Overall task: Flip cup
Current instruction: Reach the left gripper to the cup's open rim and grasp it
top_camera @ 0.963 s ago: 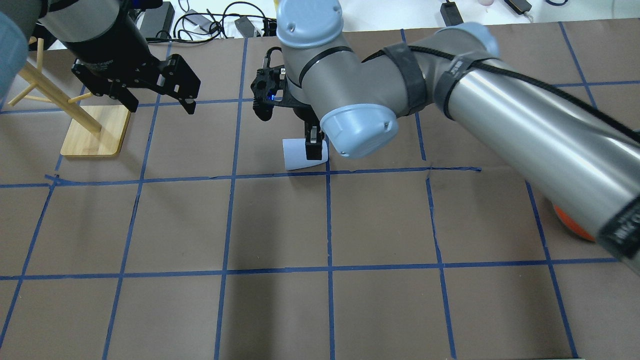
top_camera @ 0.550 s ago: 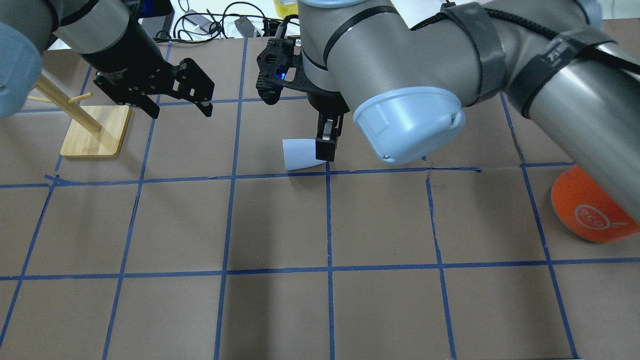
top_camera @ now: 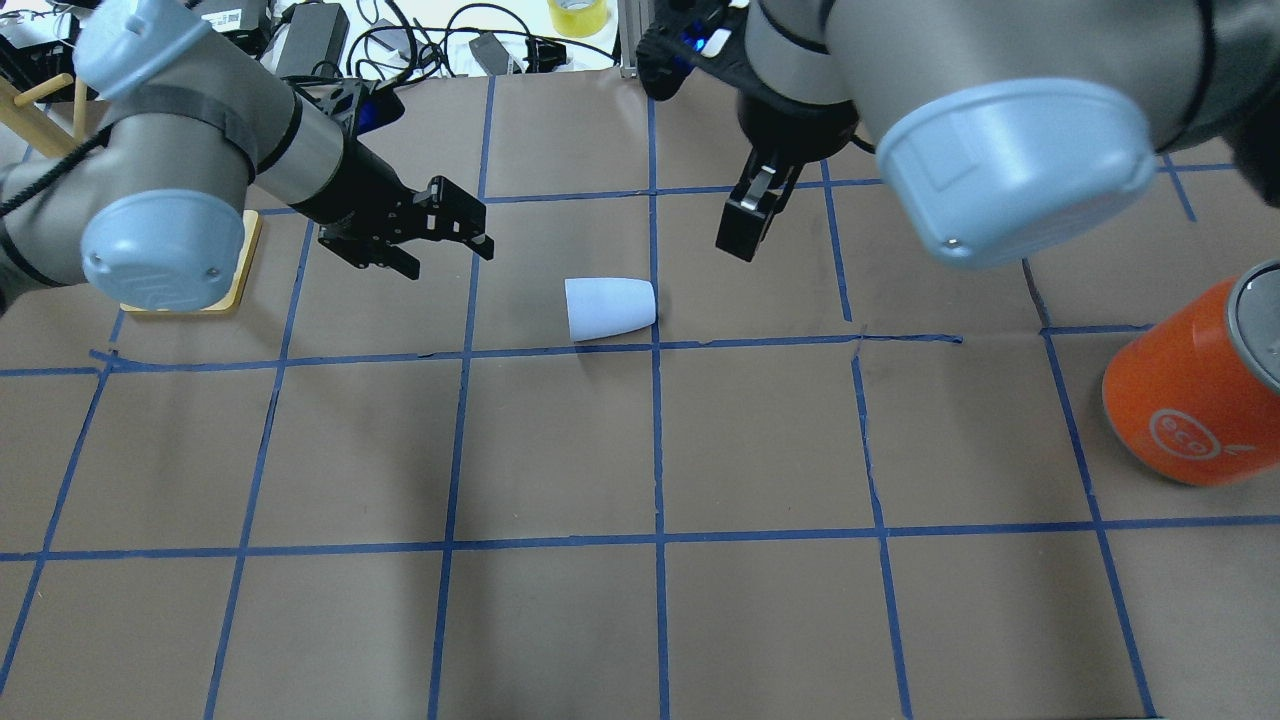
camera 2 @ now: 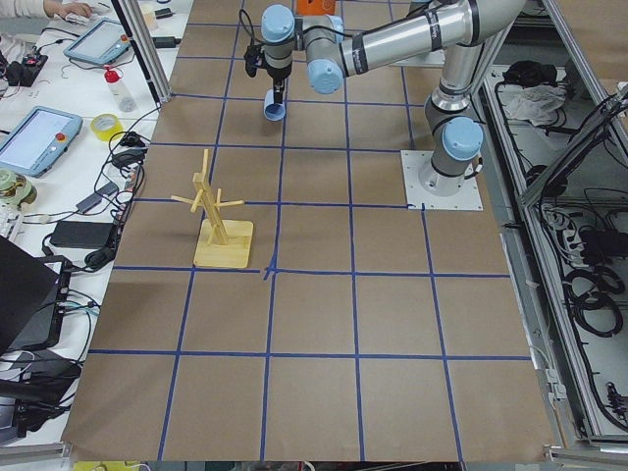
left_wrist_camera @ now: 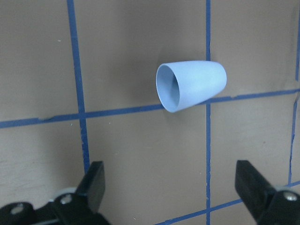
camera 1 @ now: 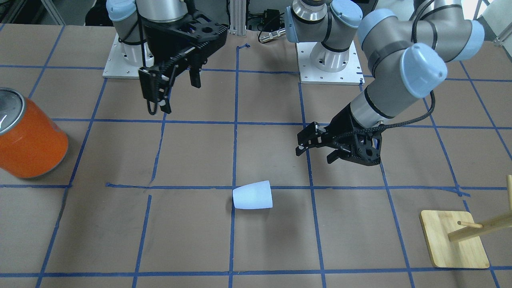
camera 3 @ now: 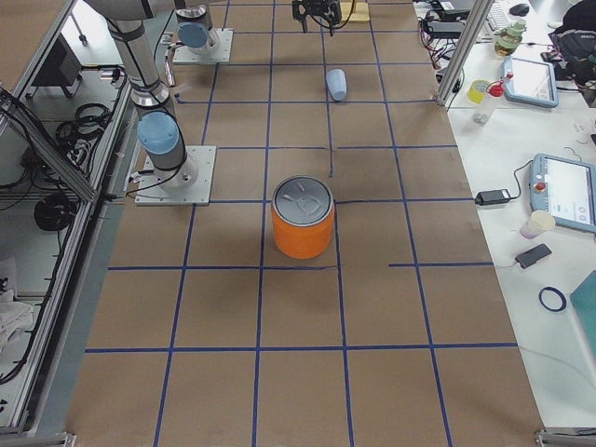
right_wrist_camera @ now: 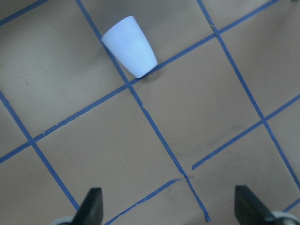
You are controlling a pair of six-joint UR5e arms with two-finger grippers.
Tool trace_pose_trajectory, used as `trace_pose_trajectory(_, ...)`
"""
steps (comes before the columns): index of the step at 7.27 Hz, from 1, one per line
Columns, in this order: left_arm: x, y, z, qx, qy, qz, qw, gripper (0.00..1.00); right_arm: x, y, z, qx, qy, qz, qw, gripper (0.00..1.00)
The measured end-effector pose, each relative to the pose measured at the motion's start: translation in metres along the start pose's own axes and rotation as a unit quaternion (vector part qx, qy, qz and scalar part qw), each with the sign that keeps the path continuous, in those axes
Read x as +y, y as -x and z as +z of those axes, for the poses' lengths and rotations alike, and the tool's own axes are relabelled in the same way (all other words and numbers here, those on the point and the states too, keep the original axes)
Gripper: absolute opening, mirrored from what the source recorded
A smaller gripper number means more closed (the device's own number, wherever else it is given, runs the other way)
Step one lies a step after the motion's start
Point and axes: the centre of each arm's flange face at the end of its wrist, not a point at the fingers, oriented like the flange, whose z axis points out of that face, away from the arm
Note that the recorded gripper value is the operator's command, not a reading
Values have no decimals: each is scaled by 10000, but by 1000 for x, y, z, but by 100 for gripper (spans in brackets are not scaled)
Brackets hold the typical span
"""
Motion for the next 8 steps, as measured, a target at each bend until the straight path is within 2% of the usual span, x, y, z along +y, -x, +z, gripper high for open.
trace_pose_trajectory(1, -8, 8, 28, 374, 51, -70, 9993, 100, 22, -18, -14, 74, 6, 669, 9977, 100)
trace_pose_trajectory(2, -17, 14, 53, 714, 82, -130, 9973, 100, 42, -30, -27, 109, 39, 1384, 9903, 100)
trace_pose_trajectory(3, -26, 20, 77, 1013, 98, -189, 9946, 100, 57, -37, -36, 114, 72, 2103, 9775, 100)
trace_pose_trajectory(5, -33, 24, 114, 1520, 259, -502, 9868, 100, 66, -39, -42, 78, 43, 3400, 9404, 100)
trace_pose_trajectory(6, -35, 26, 129, 1636, 369, -643, 9837, 100, 67, -39, -43, 62, 17, 3870, 9220, 100)
trace_pose_trajectory(7, -35, 26, 143, 1756, 480, -736, 9805, 100, 65, -39, -41, -1, -1, 4211, 9070, 100)
trace_pose_trajectory(8, -35, 23, 156, 1840, 569, -779, 9782, 100, 64, -40, -38, -84, -5, 4384, 8987, 100)
